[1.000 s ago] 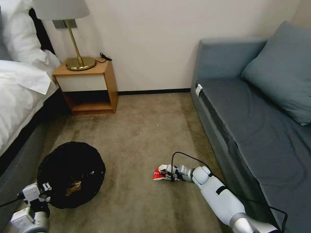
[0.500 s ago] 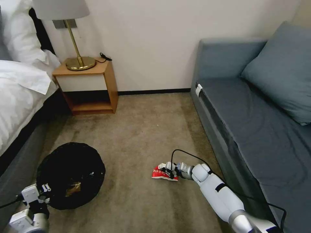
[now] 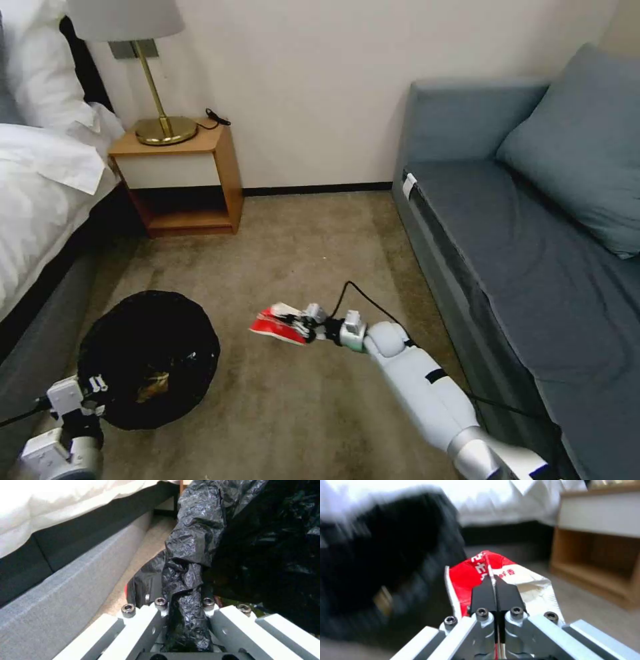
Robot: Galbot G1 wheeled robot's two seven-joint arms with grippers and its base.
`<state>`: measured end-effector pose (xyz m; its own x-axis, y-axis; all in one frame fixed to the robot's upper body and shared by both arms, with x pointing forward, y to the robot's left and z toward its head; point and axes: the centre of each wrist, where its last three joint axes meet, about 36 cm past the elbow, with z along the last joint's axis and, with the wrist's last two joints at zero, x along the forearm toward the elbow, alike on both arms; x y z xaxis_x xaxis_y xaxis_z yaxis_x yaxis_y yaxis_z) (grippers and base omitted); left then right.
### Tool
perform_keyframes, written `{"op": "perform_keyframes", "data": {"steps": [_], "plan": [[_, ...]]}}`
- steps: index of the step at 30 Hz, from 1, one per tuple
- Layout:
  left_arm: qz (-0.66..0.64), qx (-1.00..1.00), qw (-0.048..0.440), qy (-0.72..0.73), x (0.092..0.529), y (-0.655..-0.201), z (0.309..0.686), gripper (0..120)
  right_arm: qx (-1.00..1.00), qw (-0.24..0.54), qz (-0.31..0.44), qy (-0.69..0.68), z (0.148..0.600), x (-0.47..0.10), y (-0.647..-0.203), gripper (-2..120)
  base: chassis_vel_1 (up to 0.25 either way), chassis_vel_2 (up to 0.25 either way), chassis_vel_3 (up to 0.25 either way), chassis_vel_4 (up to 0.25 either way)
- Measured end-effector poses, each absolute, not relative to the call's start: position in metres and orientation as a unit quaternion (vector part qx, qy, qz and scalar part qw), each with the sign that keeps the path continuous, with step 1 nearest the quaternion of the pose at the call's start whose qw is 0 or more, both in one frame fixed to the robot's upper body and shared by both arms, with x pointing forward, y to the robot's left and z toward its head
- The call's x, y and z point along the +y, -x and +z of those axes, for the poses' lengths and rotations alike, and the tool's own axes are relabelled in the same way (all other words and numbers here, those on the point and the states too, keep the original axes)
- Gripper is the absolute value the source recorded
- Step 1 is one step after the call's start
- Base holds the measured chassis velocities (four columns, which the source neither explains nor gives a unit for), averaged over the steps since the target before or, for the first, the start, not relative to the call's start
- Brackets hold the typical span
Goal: Pick up the trash bin, then pick up the garbage on the floor and place it into the trash bin.
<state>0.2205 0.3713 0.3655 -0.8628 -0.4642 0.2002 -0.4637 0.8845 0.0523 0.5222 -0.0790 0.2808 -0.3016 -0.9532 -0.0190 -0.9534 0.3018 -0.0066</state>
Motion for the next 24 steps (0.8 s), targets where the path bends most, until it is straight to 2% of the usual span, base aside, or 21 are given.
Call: {"op": "perform_keyframes", "data": {"steps": [7,12,17,24], "plan": [[-0.005,-0.965,0.102,-0.242,0.369,-0.223,0.364,3,0.772,0.044,0.109,0.625,0.344,-0.027,-0.494,0,0.000,0.000,0.000,0.000],[-0.007,-0.965,0.101,-0.242,0.368,-0.224,0.364,3,0.743,0.040,0.157,0.649,0.370,0.005,-0.480,0,0.000,0.000,0.000,0.000],[-0.007,-0.965,0.100,-0.243,0.366,-0.227,0.364,3,0.721,0.039,0.162,0.673,0.384,0.042,-0.475,0,0.000,0.000,0.000,0.000],[-0.002,-0.966,0.094,-0.242,0.359,-0.228,0.374,3,0.712,0.026,0.149,0.685,0.372,0.076,-0.474,0,0.000,0.000,0.000,0.000]]}}
